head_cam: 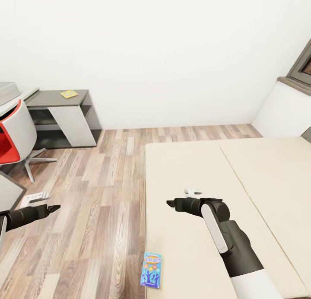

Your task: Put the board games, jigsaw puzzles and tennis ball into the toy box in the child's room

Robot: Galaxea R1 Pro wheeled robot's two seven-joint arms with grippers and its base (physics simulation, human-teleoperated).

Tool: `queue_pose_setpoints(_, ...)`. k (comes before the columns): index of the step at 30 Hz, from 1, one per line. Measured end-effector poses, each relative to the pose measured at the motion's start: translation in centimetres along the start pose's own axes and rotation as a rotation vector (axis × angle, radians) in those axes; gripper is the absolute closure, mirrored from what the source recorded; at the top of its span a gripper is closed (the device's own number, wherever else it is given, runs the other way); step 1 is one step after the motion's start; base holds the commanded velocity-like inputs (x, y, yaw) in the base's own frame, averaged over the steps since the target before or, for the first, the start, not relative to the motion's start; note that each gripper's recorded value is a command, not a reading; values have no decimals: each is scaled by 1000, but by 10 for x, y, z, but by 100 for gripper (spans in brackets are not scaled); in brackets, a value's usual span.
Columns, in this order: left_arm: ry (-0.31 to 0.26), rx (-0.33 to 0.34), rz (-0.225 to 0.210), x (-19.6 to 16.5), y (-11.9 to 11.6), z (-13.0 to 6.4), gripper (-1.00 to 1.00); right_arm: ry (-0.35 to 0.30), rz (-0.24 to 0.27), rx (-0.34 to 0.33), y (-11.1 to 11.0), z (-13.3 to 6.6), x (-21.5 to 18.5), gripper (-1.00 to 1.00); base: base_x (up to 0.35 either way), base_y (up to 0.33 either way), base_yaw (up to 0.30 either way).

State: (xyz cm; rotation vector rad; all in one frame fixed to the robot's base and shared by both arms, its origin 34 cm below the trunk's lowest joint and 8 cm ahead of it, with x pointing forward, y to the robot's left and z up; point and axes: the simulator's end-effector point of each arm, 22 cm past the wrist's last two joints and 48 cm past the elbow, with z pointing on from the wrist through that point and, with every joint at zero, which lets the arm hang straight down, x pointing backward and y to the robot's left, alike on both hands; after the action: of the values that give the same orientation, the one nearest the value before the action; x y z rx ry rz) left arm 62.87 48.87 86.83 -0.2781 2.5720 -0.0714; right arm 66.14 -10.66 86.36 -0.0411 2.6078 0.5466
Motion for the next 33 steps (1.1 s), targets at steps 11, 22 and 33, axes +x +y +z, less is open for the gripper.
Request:
queue_pose_setpoints(11,-18,4,0,-7,-1,-7,-100,-17,-7,-1,3,-7,-7,-100,0,0,0)
queue_pose_setpoints(22,-36,7,0,-14,-3,-14,-100,-34,-13,-2,7,-14,-13,-100,0,0,0)
queue_pose_setpoints(33,-54,10,-1,-20,-4,-21,-100,-50,-21,-3,10,-22,-20,-100,0,0,0)
